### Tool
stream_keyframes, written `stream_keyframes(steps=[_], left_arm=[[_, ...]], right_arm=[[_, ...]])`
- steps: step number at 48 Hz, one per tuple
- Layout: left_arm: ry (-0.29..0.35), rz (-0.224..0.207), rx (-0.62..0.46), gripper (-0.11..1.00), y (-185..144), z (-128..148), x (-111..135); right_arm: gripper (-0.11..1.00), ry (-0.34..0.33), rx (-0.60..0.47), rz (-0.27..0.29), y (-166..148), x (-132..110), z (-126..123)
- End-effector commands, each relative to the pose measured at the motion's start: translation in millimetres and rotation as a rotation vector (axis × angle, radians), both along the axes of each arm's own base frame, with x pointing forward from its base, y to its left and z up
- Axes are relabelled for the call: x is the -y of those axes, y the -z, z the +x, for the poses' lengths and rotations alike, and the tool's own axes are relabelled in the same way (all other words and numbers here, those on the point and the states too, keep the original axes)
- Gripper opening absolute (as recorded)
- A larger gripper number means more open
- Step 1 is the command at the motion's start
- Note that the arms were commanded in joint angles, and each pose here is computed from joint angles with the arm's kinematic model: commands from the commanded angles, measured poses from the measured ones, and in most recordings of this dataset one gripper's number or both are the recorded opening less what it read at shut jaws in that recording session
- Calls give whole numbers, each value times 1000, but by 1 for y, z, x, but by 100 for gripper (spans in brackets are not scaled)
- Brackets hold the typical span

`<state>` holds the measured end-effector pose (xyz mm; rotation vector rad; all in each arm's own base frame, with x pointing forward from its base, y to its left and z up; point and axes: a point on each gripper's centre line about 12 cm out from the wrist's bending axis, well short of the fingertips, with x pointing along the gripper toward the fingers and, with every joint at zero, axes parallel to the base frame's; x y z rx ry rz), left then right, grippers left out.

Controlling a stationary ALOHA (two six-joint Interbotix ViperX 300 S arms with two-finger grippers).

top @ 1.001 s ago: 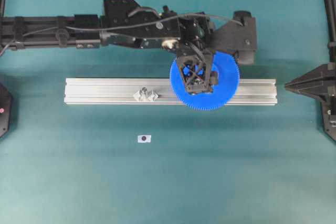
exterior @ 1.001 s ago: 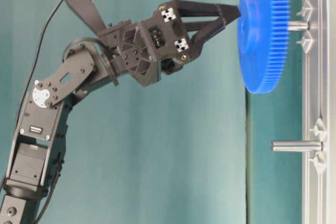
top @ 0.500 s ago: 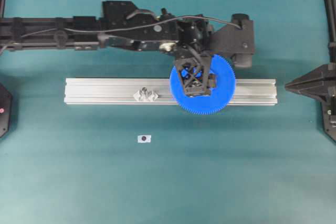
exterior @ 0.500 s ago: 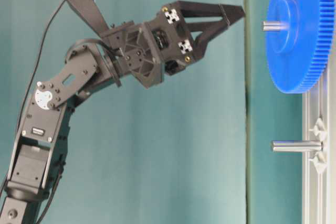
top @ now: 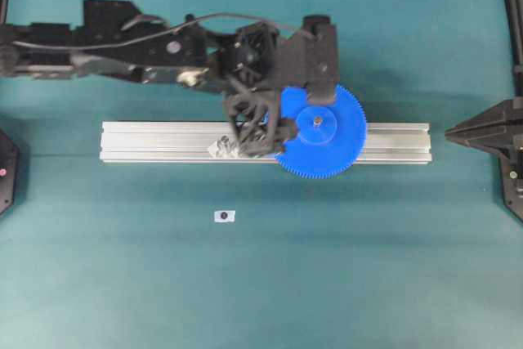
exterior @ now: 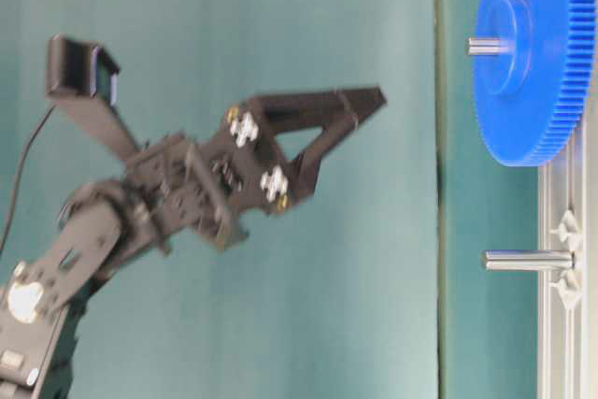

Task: Insert the large gear onto the shaft.

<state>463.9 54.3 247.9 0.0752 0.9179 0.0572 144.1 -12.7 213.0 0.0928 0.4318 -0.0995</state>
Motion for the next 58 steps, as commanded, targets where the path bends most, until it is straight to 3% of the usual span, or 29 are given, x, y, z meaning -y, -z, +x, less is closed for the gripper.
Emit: stream_keyframes(steps=[1, 15, 40, 58], left_arm=[[8, 4, 60, 87, -26, -12, 7], [-18, -16, 136, 87, -39, -45, 12], [25, -17, 168, 87, -39, -98, 32], [59, -8, 307, 87, -30, -119, 42]], right_arm=[[9, 11, 2, 7, -4, 1, 1], [9, 15, -1, 4, -6, 2, -3], [9, 16, 8, 6, -8, 2, -3], [9, 17, 28, 5, -7, 2, -2]])
